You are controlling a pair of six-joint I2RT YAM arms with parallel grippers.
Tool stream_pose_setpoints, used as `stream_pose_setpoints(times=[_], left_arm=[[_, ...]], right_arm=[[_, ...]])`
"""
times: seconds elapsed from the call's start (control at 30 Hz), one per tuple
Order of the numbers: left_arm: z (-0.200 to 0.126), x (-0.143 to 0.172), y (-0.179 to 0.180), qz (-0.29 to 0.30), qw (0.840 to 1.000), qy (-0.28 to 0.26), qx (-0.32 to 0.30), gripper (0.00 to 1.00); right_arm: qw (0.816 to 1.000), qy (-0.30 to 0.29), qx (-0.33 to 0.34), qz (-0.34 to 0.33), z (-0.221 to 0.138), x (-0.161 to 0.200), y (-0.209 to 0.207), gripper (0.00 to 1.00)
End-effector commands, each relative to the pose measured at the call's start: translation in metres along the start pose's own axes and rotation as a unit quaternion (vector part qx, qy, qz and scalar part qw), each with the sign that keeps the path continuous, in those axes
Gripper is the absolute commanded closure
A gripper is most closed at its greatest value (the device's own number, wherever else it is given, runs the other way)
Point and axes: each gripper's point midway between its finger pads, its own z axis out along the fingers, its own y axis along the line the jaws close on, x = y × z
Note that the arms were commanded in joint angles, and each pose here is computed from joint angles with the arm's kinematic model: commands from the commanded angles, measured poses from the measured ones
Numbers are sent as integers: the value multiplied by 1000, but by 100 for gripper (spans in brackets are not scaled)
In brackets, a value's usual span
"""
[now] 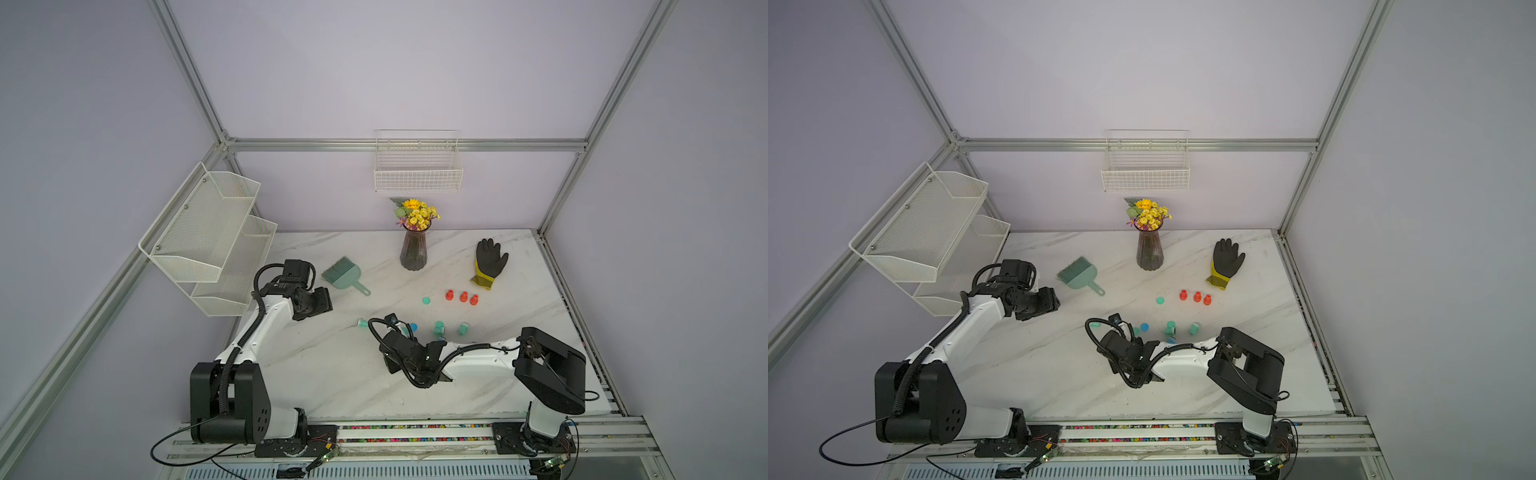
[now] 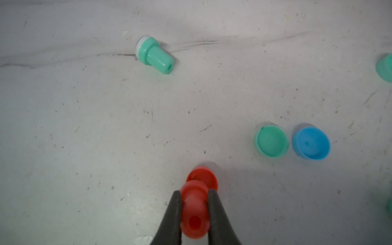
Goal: Close the stamp cap
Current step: Close the cover of the stamp.
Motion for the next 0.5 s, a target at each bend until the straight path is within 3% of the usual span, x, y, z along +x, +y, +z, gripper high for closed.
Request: stream_pose_setpoints(times=[0.0,0.47], left_arm=[[-5,-12,-3,12,1000,-19,9,34],[-6,-12,-2,10,1000,-21,9,34]], right_arm=[[1000,-10,10,2,2,-3,-3,100],[999,-44,0,9,-13,-25,-1,100]])
